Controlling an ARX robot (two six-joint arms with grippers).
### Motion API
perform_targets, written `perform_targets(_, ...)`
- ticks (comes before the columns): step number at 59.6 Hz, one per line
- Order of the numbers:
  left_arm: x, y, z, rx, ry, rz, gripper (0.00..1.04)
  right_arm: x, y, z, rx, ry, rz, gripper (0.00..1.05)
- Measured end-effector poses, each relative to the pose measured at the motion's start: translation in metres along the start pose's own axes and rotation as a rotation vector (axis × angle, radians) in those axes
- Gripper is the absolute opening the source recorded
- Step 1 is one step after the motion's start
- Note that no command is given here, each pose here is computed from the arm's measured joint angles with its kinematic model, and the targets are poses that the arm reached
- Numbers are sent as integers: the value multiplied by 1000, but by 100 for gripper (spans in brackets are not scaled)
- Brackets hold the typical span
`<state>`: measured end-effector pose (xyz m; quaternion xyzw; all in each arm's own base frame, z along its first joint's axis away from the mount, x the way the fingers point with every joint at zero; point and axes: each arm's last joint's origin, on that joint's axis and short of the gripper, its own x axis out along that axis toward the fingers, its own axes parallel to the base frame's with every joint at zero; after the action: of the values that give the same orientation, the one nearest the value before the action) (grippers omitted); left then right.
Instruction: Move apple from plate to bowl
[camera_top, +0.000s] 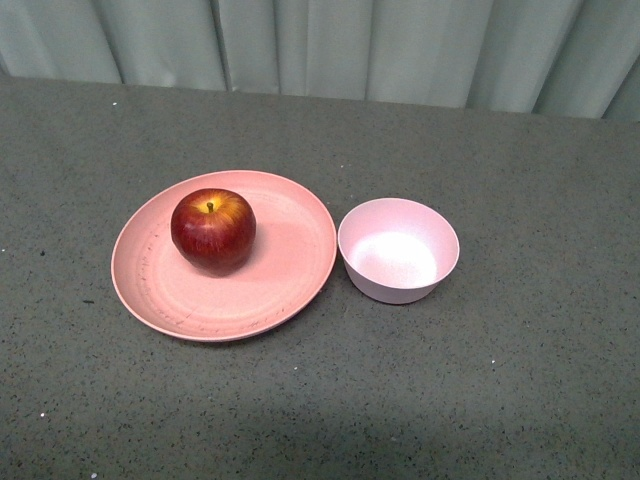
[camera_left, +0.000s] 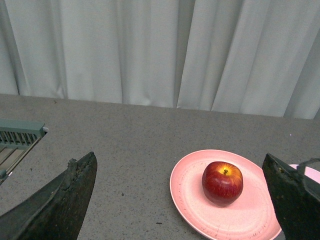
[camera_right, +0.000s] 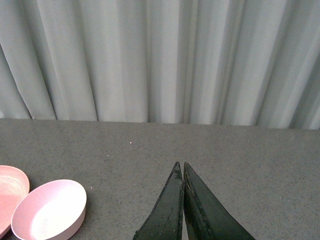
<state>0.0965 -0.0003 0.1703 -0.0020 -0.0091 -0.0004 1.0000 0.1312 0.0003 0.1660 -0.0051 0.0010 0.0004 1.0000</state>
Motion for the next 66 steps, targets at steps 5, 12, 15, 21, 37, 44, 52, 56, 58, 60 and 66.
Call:
perform_targets(5,0,0,0,0,0,0,98,-3,0,1,0,-4,0,1)
perform_targets(12,0,0,0,0,0,0,98,-7,0,2,0,-6,0,1)
perform_targets(15,0,0,0,0,0,0,98,-9,0,2,0,-8,0,1)
perform_targets(21,0,0,0,0,0,0,98,-12,0,2,0,-9,0,1)
perform_targets(37,0,0,0,0,0,0,98,-18,0,2,0,-11,0,1)
perform_targets(44,0,0,0,0,0,0,98,-21,0,2,0,-11,0,1)
perform_targets(52,0,0,0,0,0,0,98,-23,0,2,0,-11,0,1)
perform_targets(56,0,0,0,0,0,0,98,-26,0,0,0,4,0,1)
perform_targets(58,0,0,0,0,0,0,98,-29,0,-2,0,19,1,1)
perform_targets(60,0,0,0,0,0,0,98,-32,0,-2,0,14,1,1)
perform_targets(66,0,0,0,0,0,0,98,-33,0,-1,0,-5,1,1)
